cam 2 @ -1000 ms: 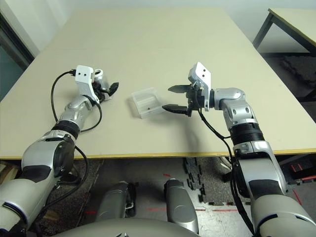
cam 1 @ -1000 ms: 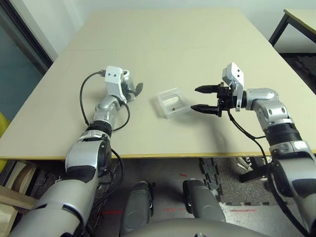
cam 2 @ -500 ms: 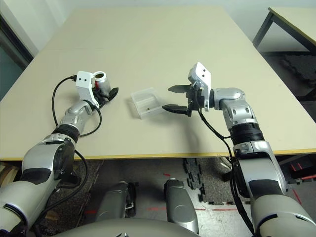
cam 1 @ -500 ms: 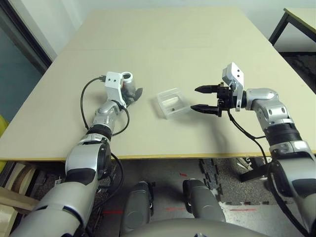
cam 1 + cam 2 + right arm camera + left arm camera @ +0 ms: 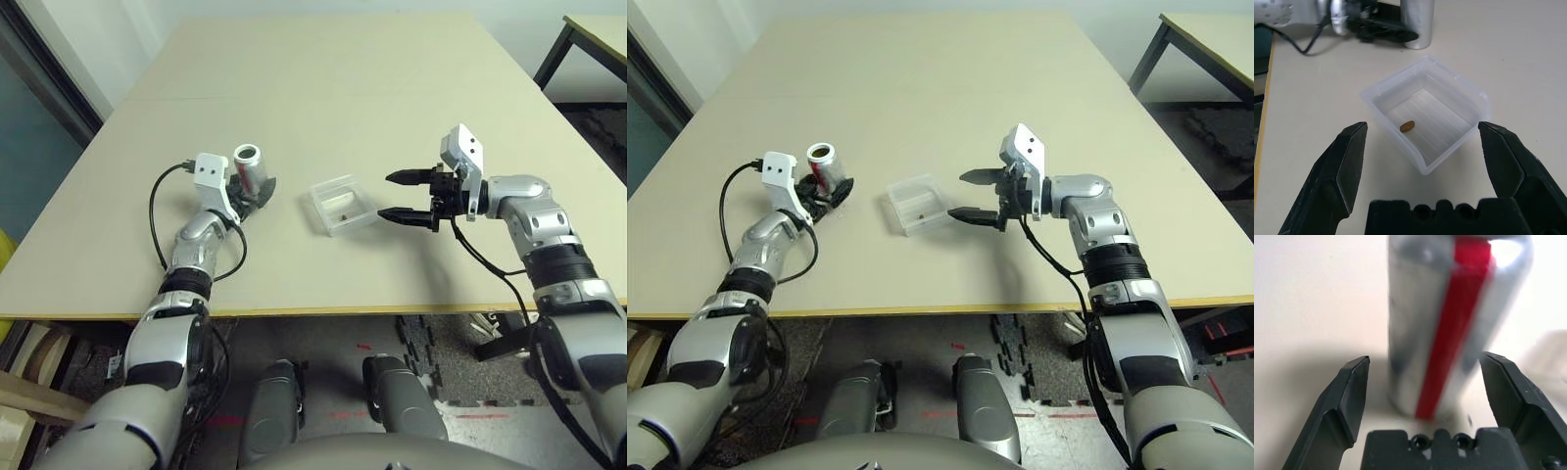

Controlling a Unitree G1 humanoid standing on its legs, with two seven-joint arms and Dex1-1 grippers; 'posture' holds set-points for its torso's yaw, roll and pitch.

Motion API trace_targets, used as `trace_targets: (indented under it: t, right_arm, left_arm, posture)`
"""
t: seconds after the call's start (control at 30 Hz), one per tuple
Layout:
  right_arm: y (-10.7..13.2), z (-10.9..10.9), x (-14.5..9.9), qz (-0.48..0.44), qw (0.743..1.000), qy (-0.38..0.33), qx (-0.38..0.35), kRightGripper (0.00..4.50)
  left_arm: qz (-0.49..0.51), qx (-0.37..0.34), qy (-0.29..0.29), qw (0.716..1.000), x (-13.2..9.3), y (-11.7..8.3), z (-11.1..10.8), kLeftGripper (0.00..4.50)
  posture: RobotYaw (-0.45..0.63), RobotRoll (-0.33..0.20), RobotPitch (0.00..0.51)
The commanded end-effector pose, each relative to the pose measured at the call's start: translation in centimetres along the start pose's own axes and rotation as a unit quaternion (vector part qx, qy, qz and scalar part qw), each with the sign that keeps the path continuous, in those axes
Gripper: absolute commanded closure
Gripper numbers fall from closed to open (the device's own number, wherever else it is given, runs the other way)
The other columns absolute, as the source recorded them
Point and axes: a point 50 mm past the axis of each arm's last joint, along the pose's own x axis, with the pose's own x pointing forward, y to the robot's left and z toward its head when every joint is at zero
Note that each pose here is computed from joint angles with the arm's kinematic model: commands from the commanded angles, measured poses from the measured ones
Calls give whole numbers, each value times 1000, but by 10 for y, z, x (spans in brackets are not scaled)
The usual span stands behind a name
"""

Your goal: Pour the medicine from the bottle into the box.

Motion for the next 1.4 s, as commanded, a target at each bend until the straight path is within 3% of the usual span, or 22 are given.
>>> trace_targets:
  t: [0.03,0.23,0.53,0.87,0.97,1.4]
  right_arm:
    - [-1,-2,-2,-4,1000,-3,2,0]
    - [-3,-3,-2,-23,1000,-14,8,0]
    - [-16,-4,-31,-168,981,-77,58,0]
    - [-23,-15,-83,-347,927,-109,87,0]
    - [-25,-21,-104,-413,900,-109,90,0]
    - [-28,-38,-145,-557,820,-98,84,0]
  left_arm:
    - [-19,10,4,1000,-19,-3,6,28]
    - [-23,6,-11,1000,-45,-4,24,28]
    - [43,20,-60,997,-72,36,64,28]
    - [83,44,-64,993,-78,75,94,28]
    - [101,40,-73,991,-73,86,102,28]
    - [126,42,-82,988,-66,106,108,28]
  posture:
    - [-212,0,100]
    - [-200,0,105]
    - [-177,0,115]
    - [-189,0,119]
    - [-198,0,118]
    - [-213,0,106]
